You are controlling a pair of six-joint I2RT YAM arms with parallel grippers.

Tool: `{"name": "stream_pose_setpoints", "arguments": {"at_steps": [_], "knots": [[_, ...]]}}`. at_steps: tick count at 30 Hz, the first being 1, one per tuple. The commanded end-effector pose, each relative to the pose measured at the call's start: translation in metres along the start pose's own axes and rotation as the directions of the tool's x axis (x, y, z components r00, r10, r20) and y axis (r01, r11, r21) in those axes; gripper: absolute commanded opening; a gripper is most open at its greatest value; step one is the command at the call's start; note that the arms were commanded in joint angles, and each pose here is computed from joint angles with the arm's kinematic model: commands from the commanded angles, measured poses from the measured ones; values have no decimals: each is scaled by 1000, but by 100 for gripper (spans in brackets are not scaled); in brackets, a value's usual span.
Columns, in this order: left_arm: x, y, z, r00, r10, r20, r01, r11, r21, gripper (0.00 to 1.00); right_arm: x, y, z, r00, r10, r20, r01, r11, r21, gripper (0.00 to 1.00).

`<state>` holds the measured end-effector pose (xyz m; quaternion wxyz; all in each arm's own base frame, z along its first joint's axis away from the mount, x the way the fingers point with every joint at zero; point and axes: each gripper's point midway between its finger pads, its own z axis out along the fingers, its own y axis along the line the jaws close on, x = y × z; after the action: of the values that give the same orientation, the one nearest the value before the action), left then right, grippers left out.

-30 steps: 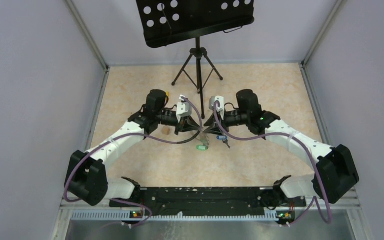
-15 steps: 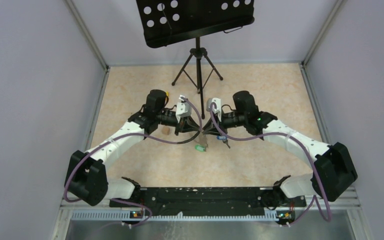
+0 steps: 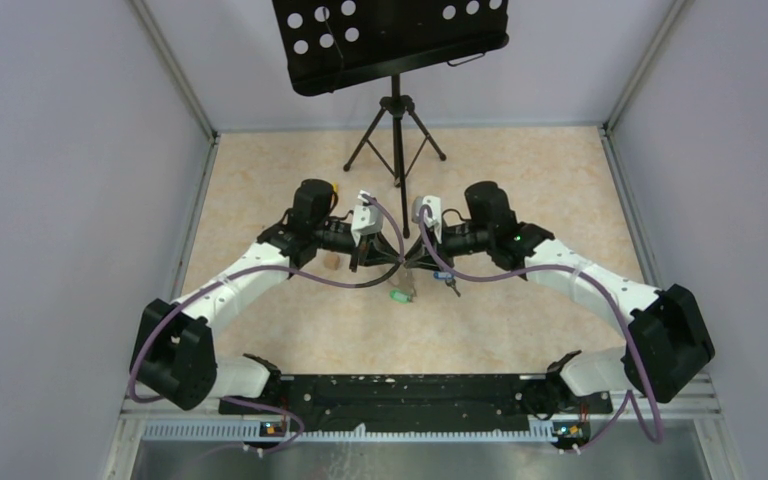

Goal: Put the keys on the keyring

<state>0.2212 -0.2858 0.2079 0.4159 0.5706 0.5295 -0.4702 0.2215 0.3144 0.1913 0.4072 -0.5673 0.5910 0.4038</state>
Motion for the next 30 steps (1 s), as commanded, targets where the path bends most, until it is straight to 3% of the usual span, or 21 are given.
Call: {"name": "stream_pose_setpoints", "arguments": {"at_steps": [1,6,12,16,20,23,26,30], "knots": [[-6,-3,3,999,33,28,-34,999,33,0,-31,-5,0,995,-86,51,85,996,12,19],[-4,-5,3,999,26,28,-27,999,41,0,-33,-4,0,995,-91,52,90,996,11,16],[-6,-4,3,999,29,29,-30,999,37,0,-27,-1,2,995,-94,36,95,996,-1,0],[-6,-1,1,999,42,23,-43,999,24,0,-27,-1,-3,992,-126,29,126,992,14,0],[-5,1,-6,998,68,-1,-68,998,6,35,-24,3,-11,985,-170,21,169,985,10,0],[-3,-2,-9,992,126,-10,-126,992,9,52,-20,10,-16,978,-210,14,210,977,-25,0],[0,-7,-10,985,172,-2,-171,985,12,59,-16,14,-18,967,-253,6,253,966,-46,0],[3,-10,-8,978,205,35,-205,979,12,59,-17,18,-20,955,-296,22,296,953,-57,0]]}}
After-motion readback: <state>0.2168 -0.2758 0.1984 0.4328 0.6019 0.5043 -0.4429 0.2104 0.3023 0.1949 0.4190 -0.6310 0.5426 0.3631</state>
